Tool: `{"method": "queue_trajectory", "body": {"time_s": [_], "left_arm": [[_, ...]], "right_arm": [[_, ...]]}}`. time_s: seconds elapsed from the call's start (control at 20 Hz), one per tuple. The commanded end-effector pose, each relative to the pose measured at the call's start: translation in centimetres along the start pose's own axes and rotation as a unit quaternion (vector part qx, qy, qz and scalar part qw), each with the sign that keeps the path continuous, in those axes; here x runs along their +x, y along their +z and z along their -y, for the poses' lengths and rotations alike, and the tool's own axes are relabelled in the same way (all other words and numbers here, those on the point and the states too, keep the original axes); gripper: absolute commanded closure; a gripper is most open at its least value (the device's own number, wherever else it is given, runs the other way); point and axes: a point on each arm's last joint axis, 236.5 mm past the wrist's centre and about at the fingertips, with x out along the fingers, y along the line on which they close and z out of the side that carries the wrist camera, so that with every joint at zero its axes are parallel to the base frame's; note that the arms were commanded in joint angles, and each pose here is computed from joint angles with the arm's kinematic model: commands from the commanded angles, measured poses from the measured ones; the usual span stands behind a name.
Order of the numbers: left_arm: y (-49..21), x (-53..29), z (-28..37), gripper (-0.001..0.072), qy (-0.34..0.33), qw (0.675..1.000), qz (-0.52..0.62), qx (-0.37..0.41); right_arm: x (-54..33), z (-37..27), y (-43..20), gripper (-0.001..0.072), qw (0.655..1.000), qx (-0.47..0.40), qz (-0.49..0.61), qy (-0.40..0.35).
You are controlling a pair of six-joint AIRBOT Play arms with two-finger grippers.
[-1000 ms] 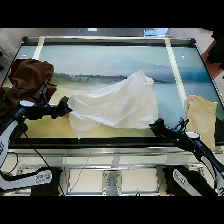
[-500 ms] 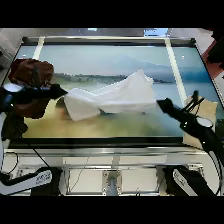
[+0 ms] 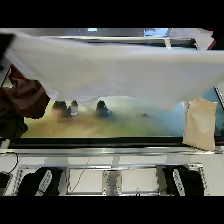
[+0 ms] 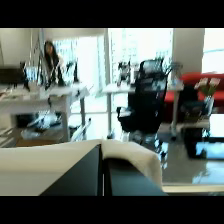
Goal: Fold the shirts.
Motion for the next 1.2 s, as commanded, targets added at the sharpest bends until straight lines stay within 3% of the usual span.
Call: {"method": "queue_trajectory", "body": {"time_s": [0.0, 0.15, 0.3, 0.5, 0.65, 0.85, 1.05, 1.1, 1.15], "left_arm": [[5.9, -7.0, 4.1, 0.0695, 0.028, 0.993, 0.107, 0.047], [0.3, -3.9, 3.1, 0.0695, 0.001, 1.000, -0.008, -0.006], [-8.2, 1.2, -0.2, 0.0695, -0.023, 0.984, -0.155, -0.083], [-21.0, 8.6, -7.1, 0.0695, -0.008, 0.944, -0.272, -0.189], [-30.5, 14.7, -11.4, 0.0695, 0.021, 0.923, -0.314, -0.222], [-40.4, 22.9, -14.7, 0.0694, 0.081, 0.915, -0.310, -0.243], [-41.4, 27.7, -16.2, 0.0693, 0.105, 0.921, -0.274, -0.254], [-40.1, 28.5, -16.3, 0.0643, 0.101, 0.926, -0.259, -0.256], [-38.2, 29.2, -16.4, 0.0351, 0.097, 0.932, -0.241, -0.254]], "right_arm": [[-6.0, 0.0, 8.1, 0.0690, 0.994, -0.049, 0.088, -0.048], [-0.3, 1.3, 3.1, 0.0690, 0.999, -0.026, -0.007, -0.038], [8.2, 2.5, -7.9, 0.0689, 0.987, 0.020, -0.158, 0.002], [16.4, 4.0, -26.0, 0.0689, 0.938, 0.103, -0.327, 0.038], [19.5, 4.0, -38.4, 0.0689, 0.904, 0.121, -0.407, 0.038], [23.5, 3.4, -48.5, 0.0689, 0.911, 0.121, -0.394, -0.010], [26.3, 4.7, -50.3, 0.0687, 0.939, 0.109, -0.319, -0.073], [26.7, 5.4, -49.7, 0.0684, 0.943, 0.105, -0.304, -0.083], [27.1, 5.9, -49.1, 0.0669, 0.947, 0.102, -0.290, -0.090]]}}
